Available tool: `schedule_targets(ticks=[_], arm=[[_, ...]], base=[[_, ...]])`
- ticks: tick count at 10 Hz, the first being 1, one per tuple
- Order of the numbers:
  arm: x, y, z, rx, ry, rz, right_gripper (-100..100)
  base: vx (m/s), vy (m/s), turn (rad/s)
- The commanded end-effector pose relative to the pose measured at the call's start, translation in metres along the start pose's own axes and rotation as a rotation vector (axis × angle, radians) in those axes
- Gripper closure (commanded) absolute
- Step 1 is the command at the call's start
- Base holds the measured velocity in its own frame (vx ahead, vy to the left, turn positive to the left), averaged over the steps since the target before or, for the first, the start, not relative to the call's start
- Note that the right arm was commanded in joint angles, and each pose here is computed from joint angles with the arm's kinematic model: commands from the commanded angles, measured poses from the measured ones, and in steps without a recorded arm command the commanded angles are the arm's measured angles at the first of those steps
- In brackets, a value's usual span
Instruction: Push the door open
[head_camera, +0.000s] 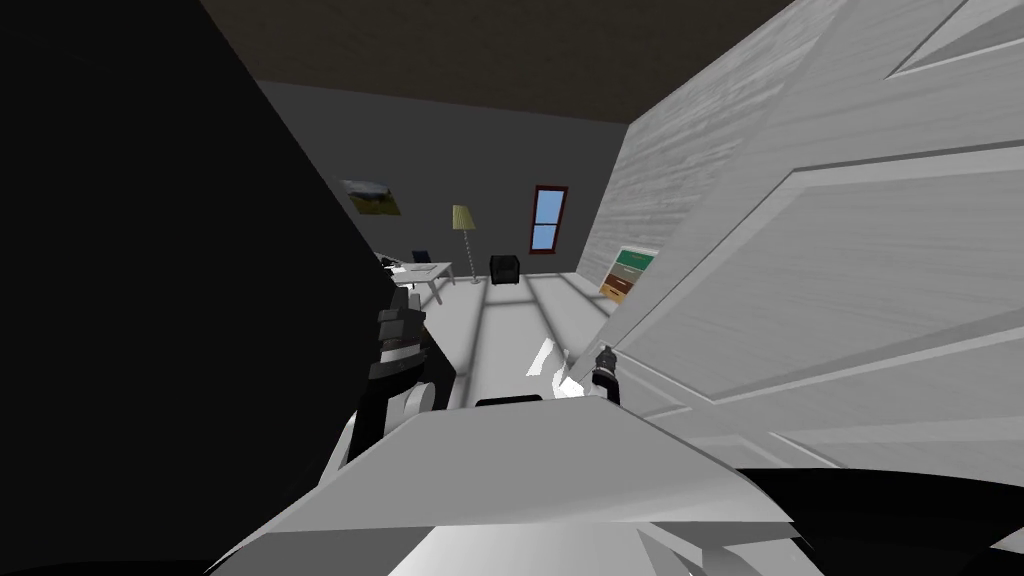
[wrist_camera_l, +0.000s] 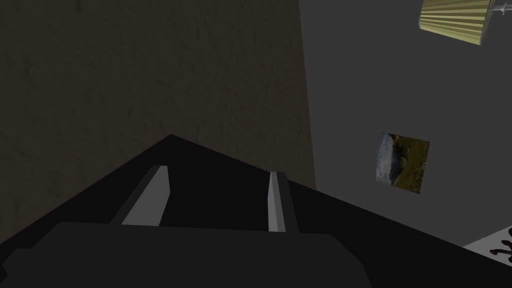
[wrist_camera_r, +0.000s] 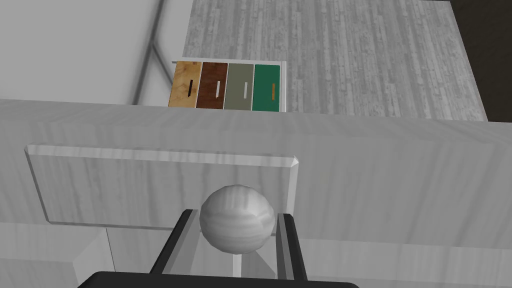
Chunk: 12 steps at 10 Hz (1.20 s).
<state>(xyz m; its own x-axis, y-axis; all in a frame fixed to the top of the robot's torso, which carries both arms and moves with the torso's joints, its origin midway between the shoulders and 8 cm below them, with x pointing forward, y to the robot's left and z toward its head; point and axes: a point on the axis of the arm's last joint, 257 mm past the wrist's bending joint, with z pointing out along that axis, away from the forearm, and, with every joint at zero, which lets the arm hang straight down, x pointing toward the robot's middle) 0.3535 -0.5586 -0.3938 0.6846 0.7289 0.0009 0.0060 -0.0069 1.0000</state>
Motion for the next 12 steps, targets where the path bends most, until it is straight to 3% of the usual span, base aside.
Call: schedule_targets(ticks=[1,4,9,11,12], arm=[[-0.008,0.002,0.0029,-0.01,-0.017,0.0,100],[-0.022,0.002,0.0027,-0.01,-0.05,0.0,100],[-0.062,0.002,0.0,-0.009,-0.147,0.0,100],[-0.062,0.002,0.0,-0.009,-0.147,0.0,100],[-0.074,0.002,-0.0014,-0.009,-0.177,0.0,100]], base=[[0.159,-0.055,-0.025],[0.159,-0.054,-0.023],[0.198,-0.063,-0.04],[0.07,-0.044,-0.009],[0.112,-0.049,-0.018]])
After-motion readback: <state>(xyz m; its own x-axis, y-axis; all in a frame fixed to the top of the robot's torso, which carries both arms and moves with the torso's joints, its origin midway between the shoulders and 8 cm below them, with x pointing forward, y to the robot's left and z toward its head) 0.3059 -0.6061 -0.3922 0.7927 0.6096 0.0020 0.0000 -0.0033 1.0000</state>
